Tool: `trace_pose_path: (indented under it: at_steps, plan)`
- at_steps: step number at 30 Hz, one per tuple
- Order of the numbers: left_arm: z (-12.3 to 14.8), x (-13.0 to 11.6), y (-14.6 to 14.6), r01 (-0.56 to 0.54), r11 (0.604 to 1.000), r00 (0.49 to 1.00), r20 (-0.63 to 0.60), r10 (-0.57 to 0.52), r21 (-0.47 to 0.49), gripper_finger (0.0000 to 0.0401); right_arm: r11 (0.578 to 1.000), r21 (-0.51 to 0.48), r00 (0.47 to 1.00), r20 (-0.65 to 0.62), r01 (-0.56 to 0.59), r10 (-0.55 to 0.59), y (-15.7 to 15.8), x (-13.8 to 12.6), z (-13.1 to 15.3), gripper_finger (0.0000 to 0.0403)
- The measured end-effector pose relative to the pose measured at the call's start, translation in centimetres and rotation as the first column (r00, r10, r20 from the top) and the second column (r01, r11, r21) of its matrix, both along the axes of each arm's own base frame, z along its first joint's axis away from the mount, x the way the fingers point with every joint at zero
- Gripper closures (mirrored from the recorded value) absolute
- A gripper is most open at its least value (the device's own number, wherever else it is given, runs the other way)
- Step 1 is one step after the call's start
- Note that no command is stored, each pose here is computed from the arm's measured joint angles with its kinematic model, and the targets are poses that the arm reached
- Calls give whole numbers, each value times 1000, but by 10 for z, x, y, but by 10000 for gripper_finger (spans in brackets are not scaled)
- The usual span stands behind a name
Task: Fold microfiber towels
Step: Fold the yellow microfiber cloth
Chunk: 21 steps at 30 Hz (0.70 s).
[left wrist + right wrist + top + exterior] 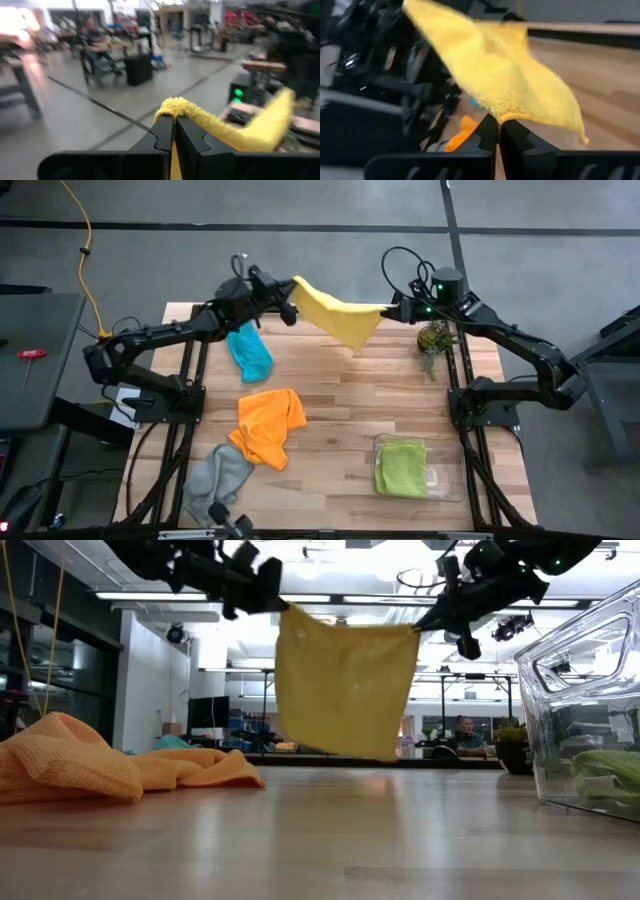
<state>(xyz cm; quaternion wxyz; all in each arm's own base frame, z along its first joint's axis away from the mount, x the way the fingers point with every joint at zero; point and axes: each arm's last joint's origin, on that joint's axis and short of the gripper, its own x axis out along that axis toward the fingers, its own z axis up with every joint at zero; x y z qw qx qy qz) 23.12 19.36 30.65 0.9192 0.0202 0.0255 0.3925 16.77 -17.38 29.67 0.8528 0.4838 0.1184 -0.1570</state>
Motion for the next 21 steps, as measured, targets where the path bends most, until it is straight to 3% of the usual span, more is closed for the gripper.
trace_pose_path:
  at_steps: [6, 14, 17, 21]
  plan:
    - [-26, 13, 11, 5, 998, 999, -50, -9, -64, 401, 991, -51, 990, -65, 120, -123, -18, 2, -12, 403]
    - [-19, 3, 34, -25, 1000, 997, 75, 23, 16, 401, 951, -184, 968, 5, 249, -253, -48, -19, -5, 403]
    - [-18, -4, 39, 33, 999, 993, 111, -31, -18, 401, 952, -205, 971, -19, 228, -236, -50, -24, -1, 403]
    - [-23, -3, 37, 171, 977, 979, 137, -154, -126, 401, 967, -229, 987, -87, 110, -133, -43, -18, 0, 403]
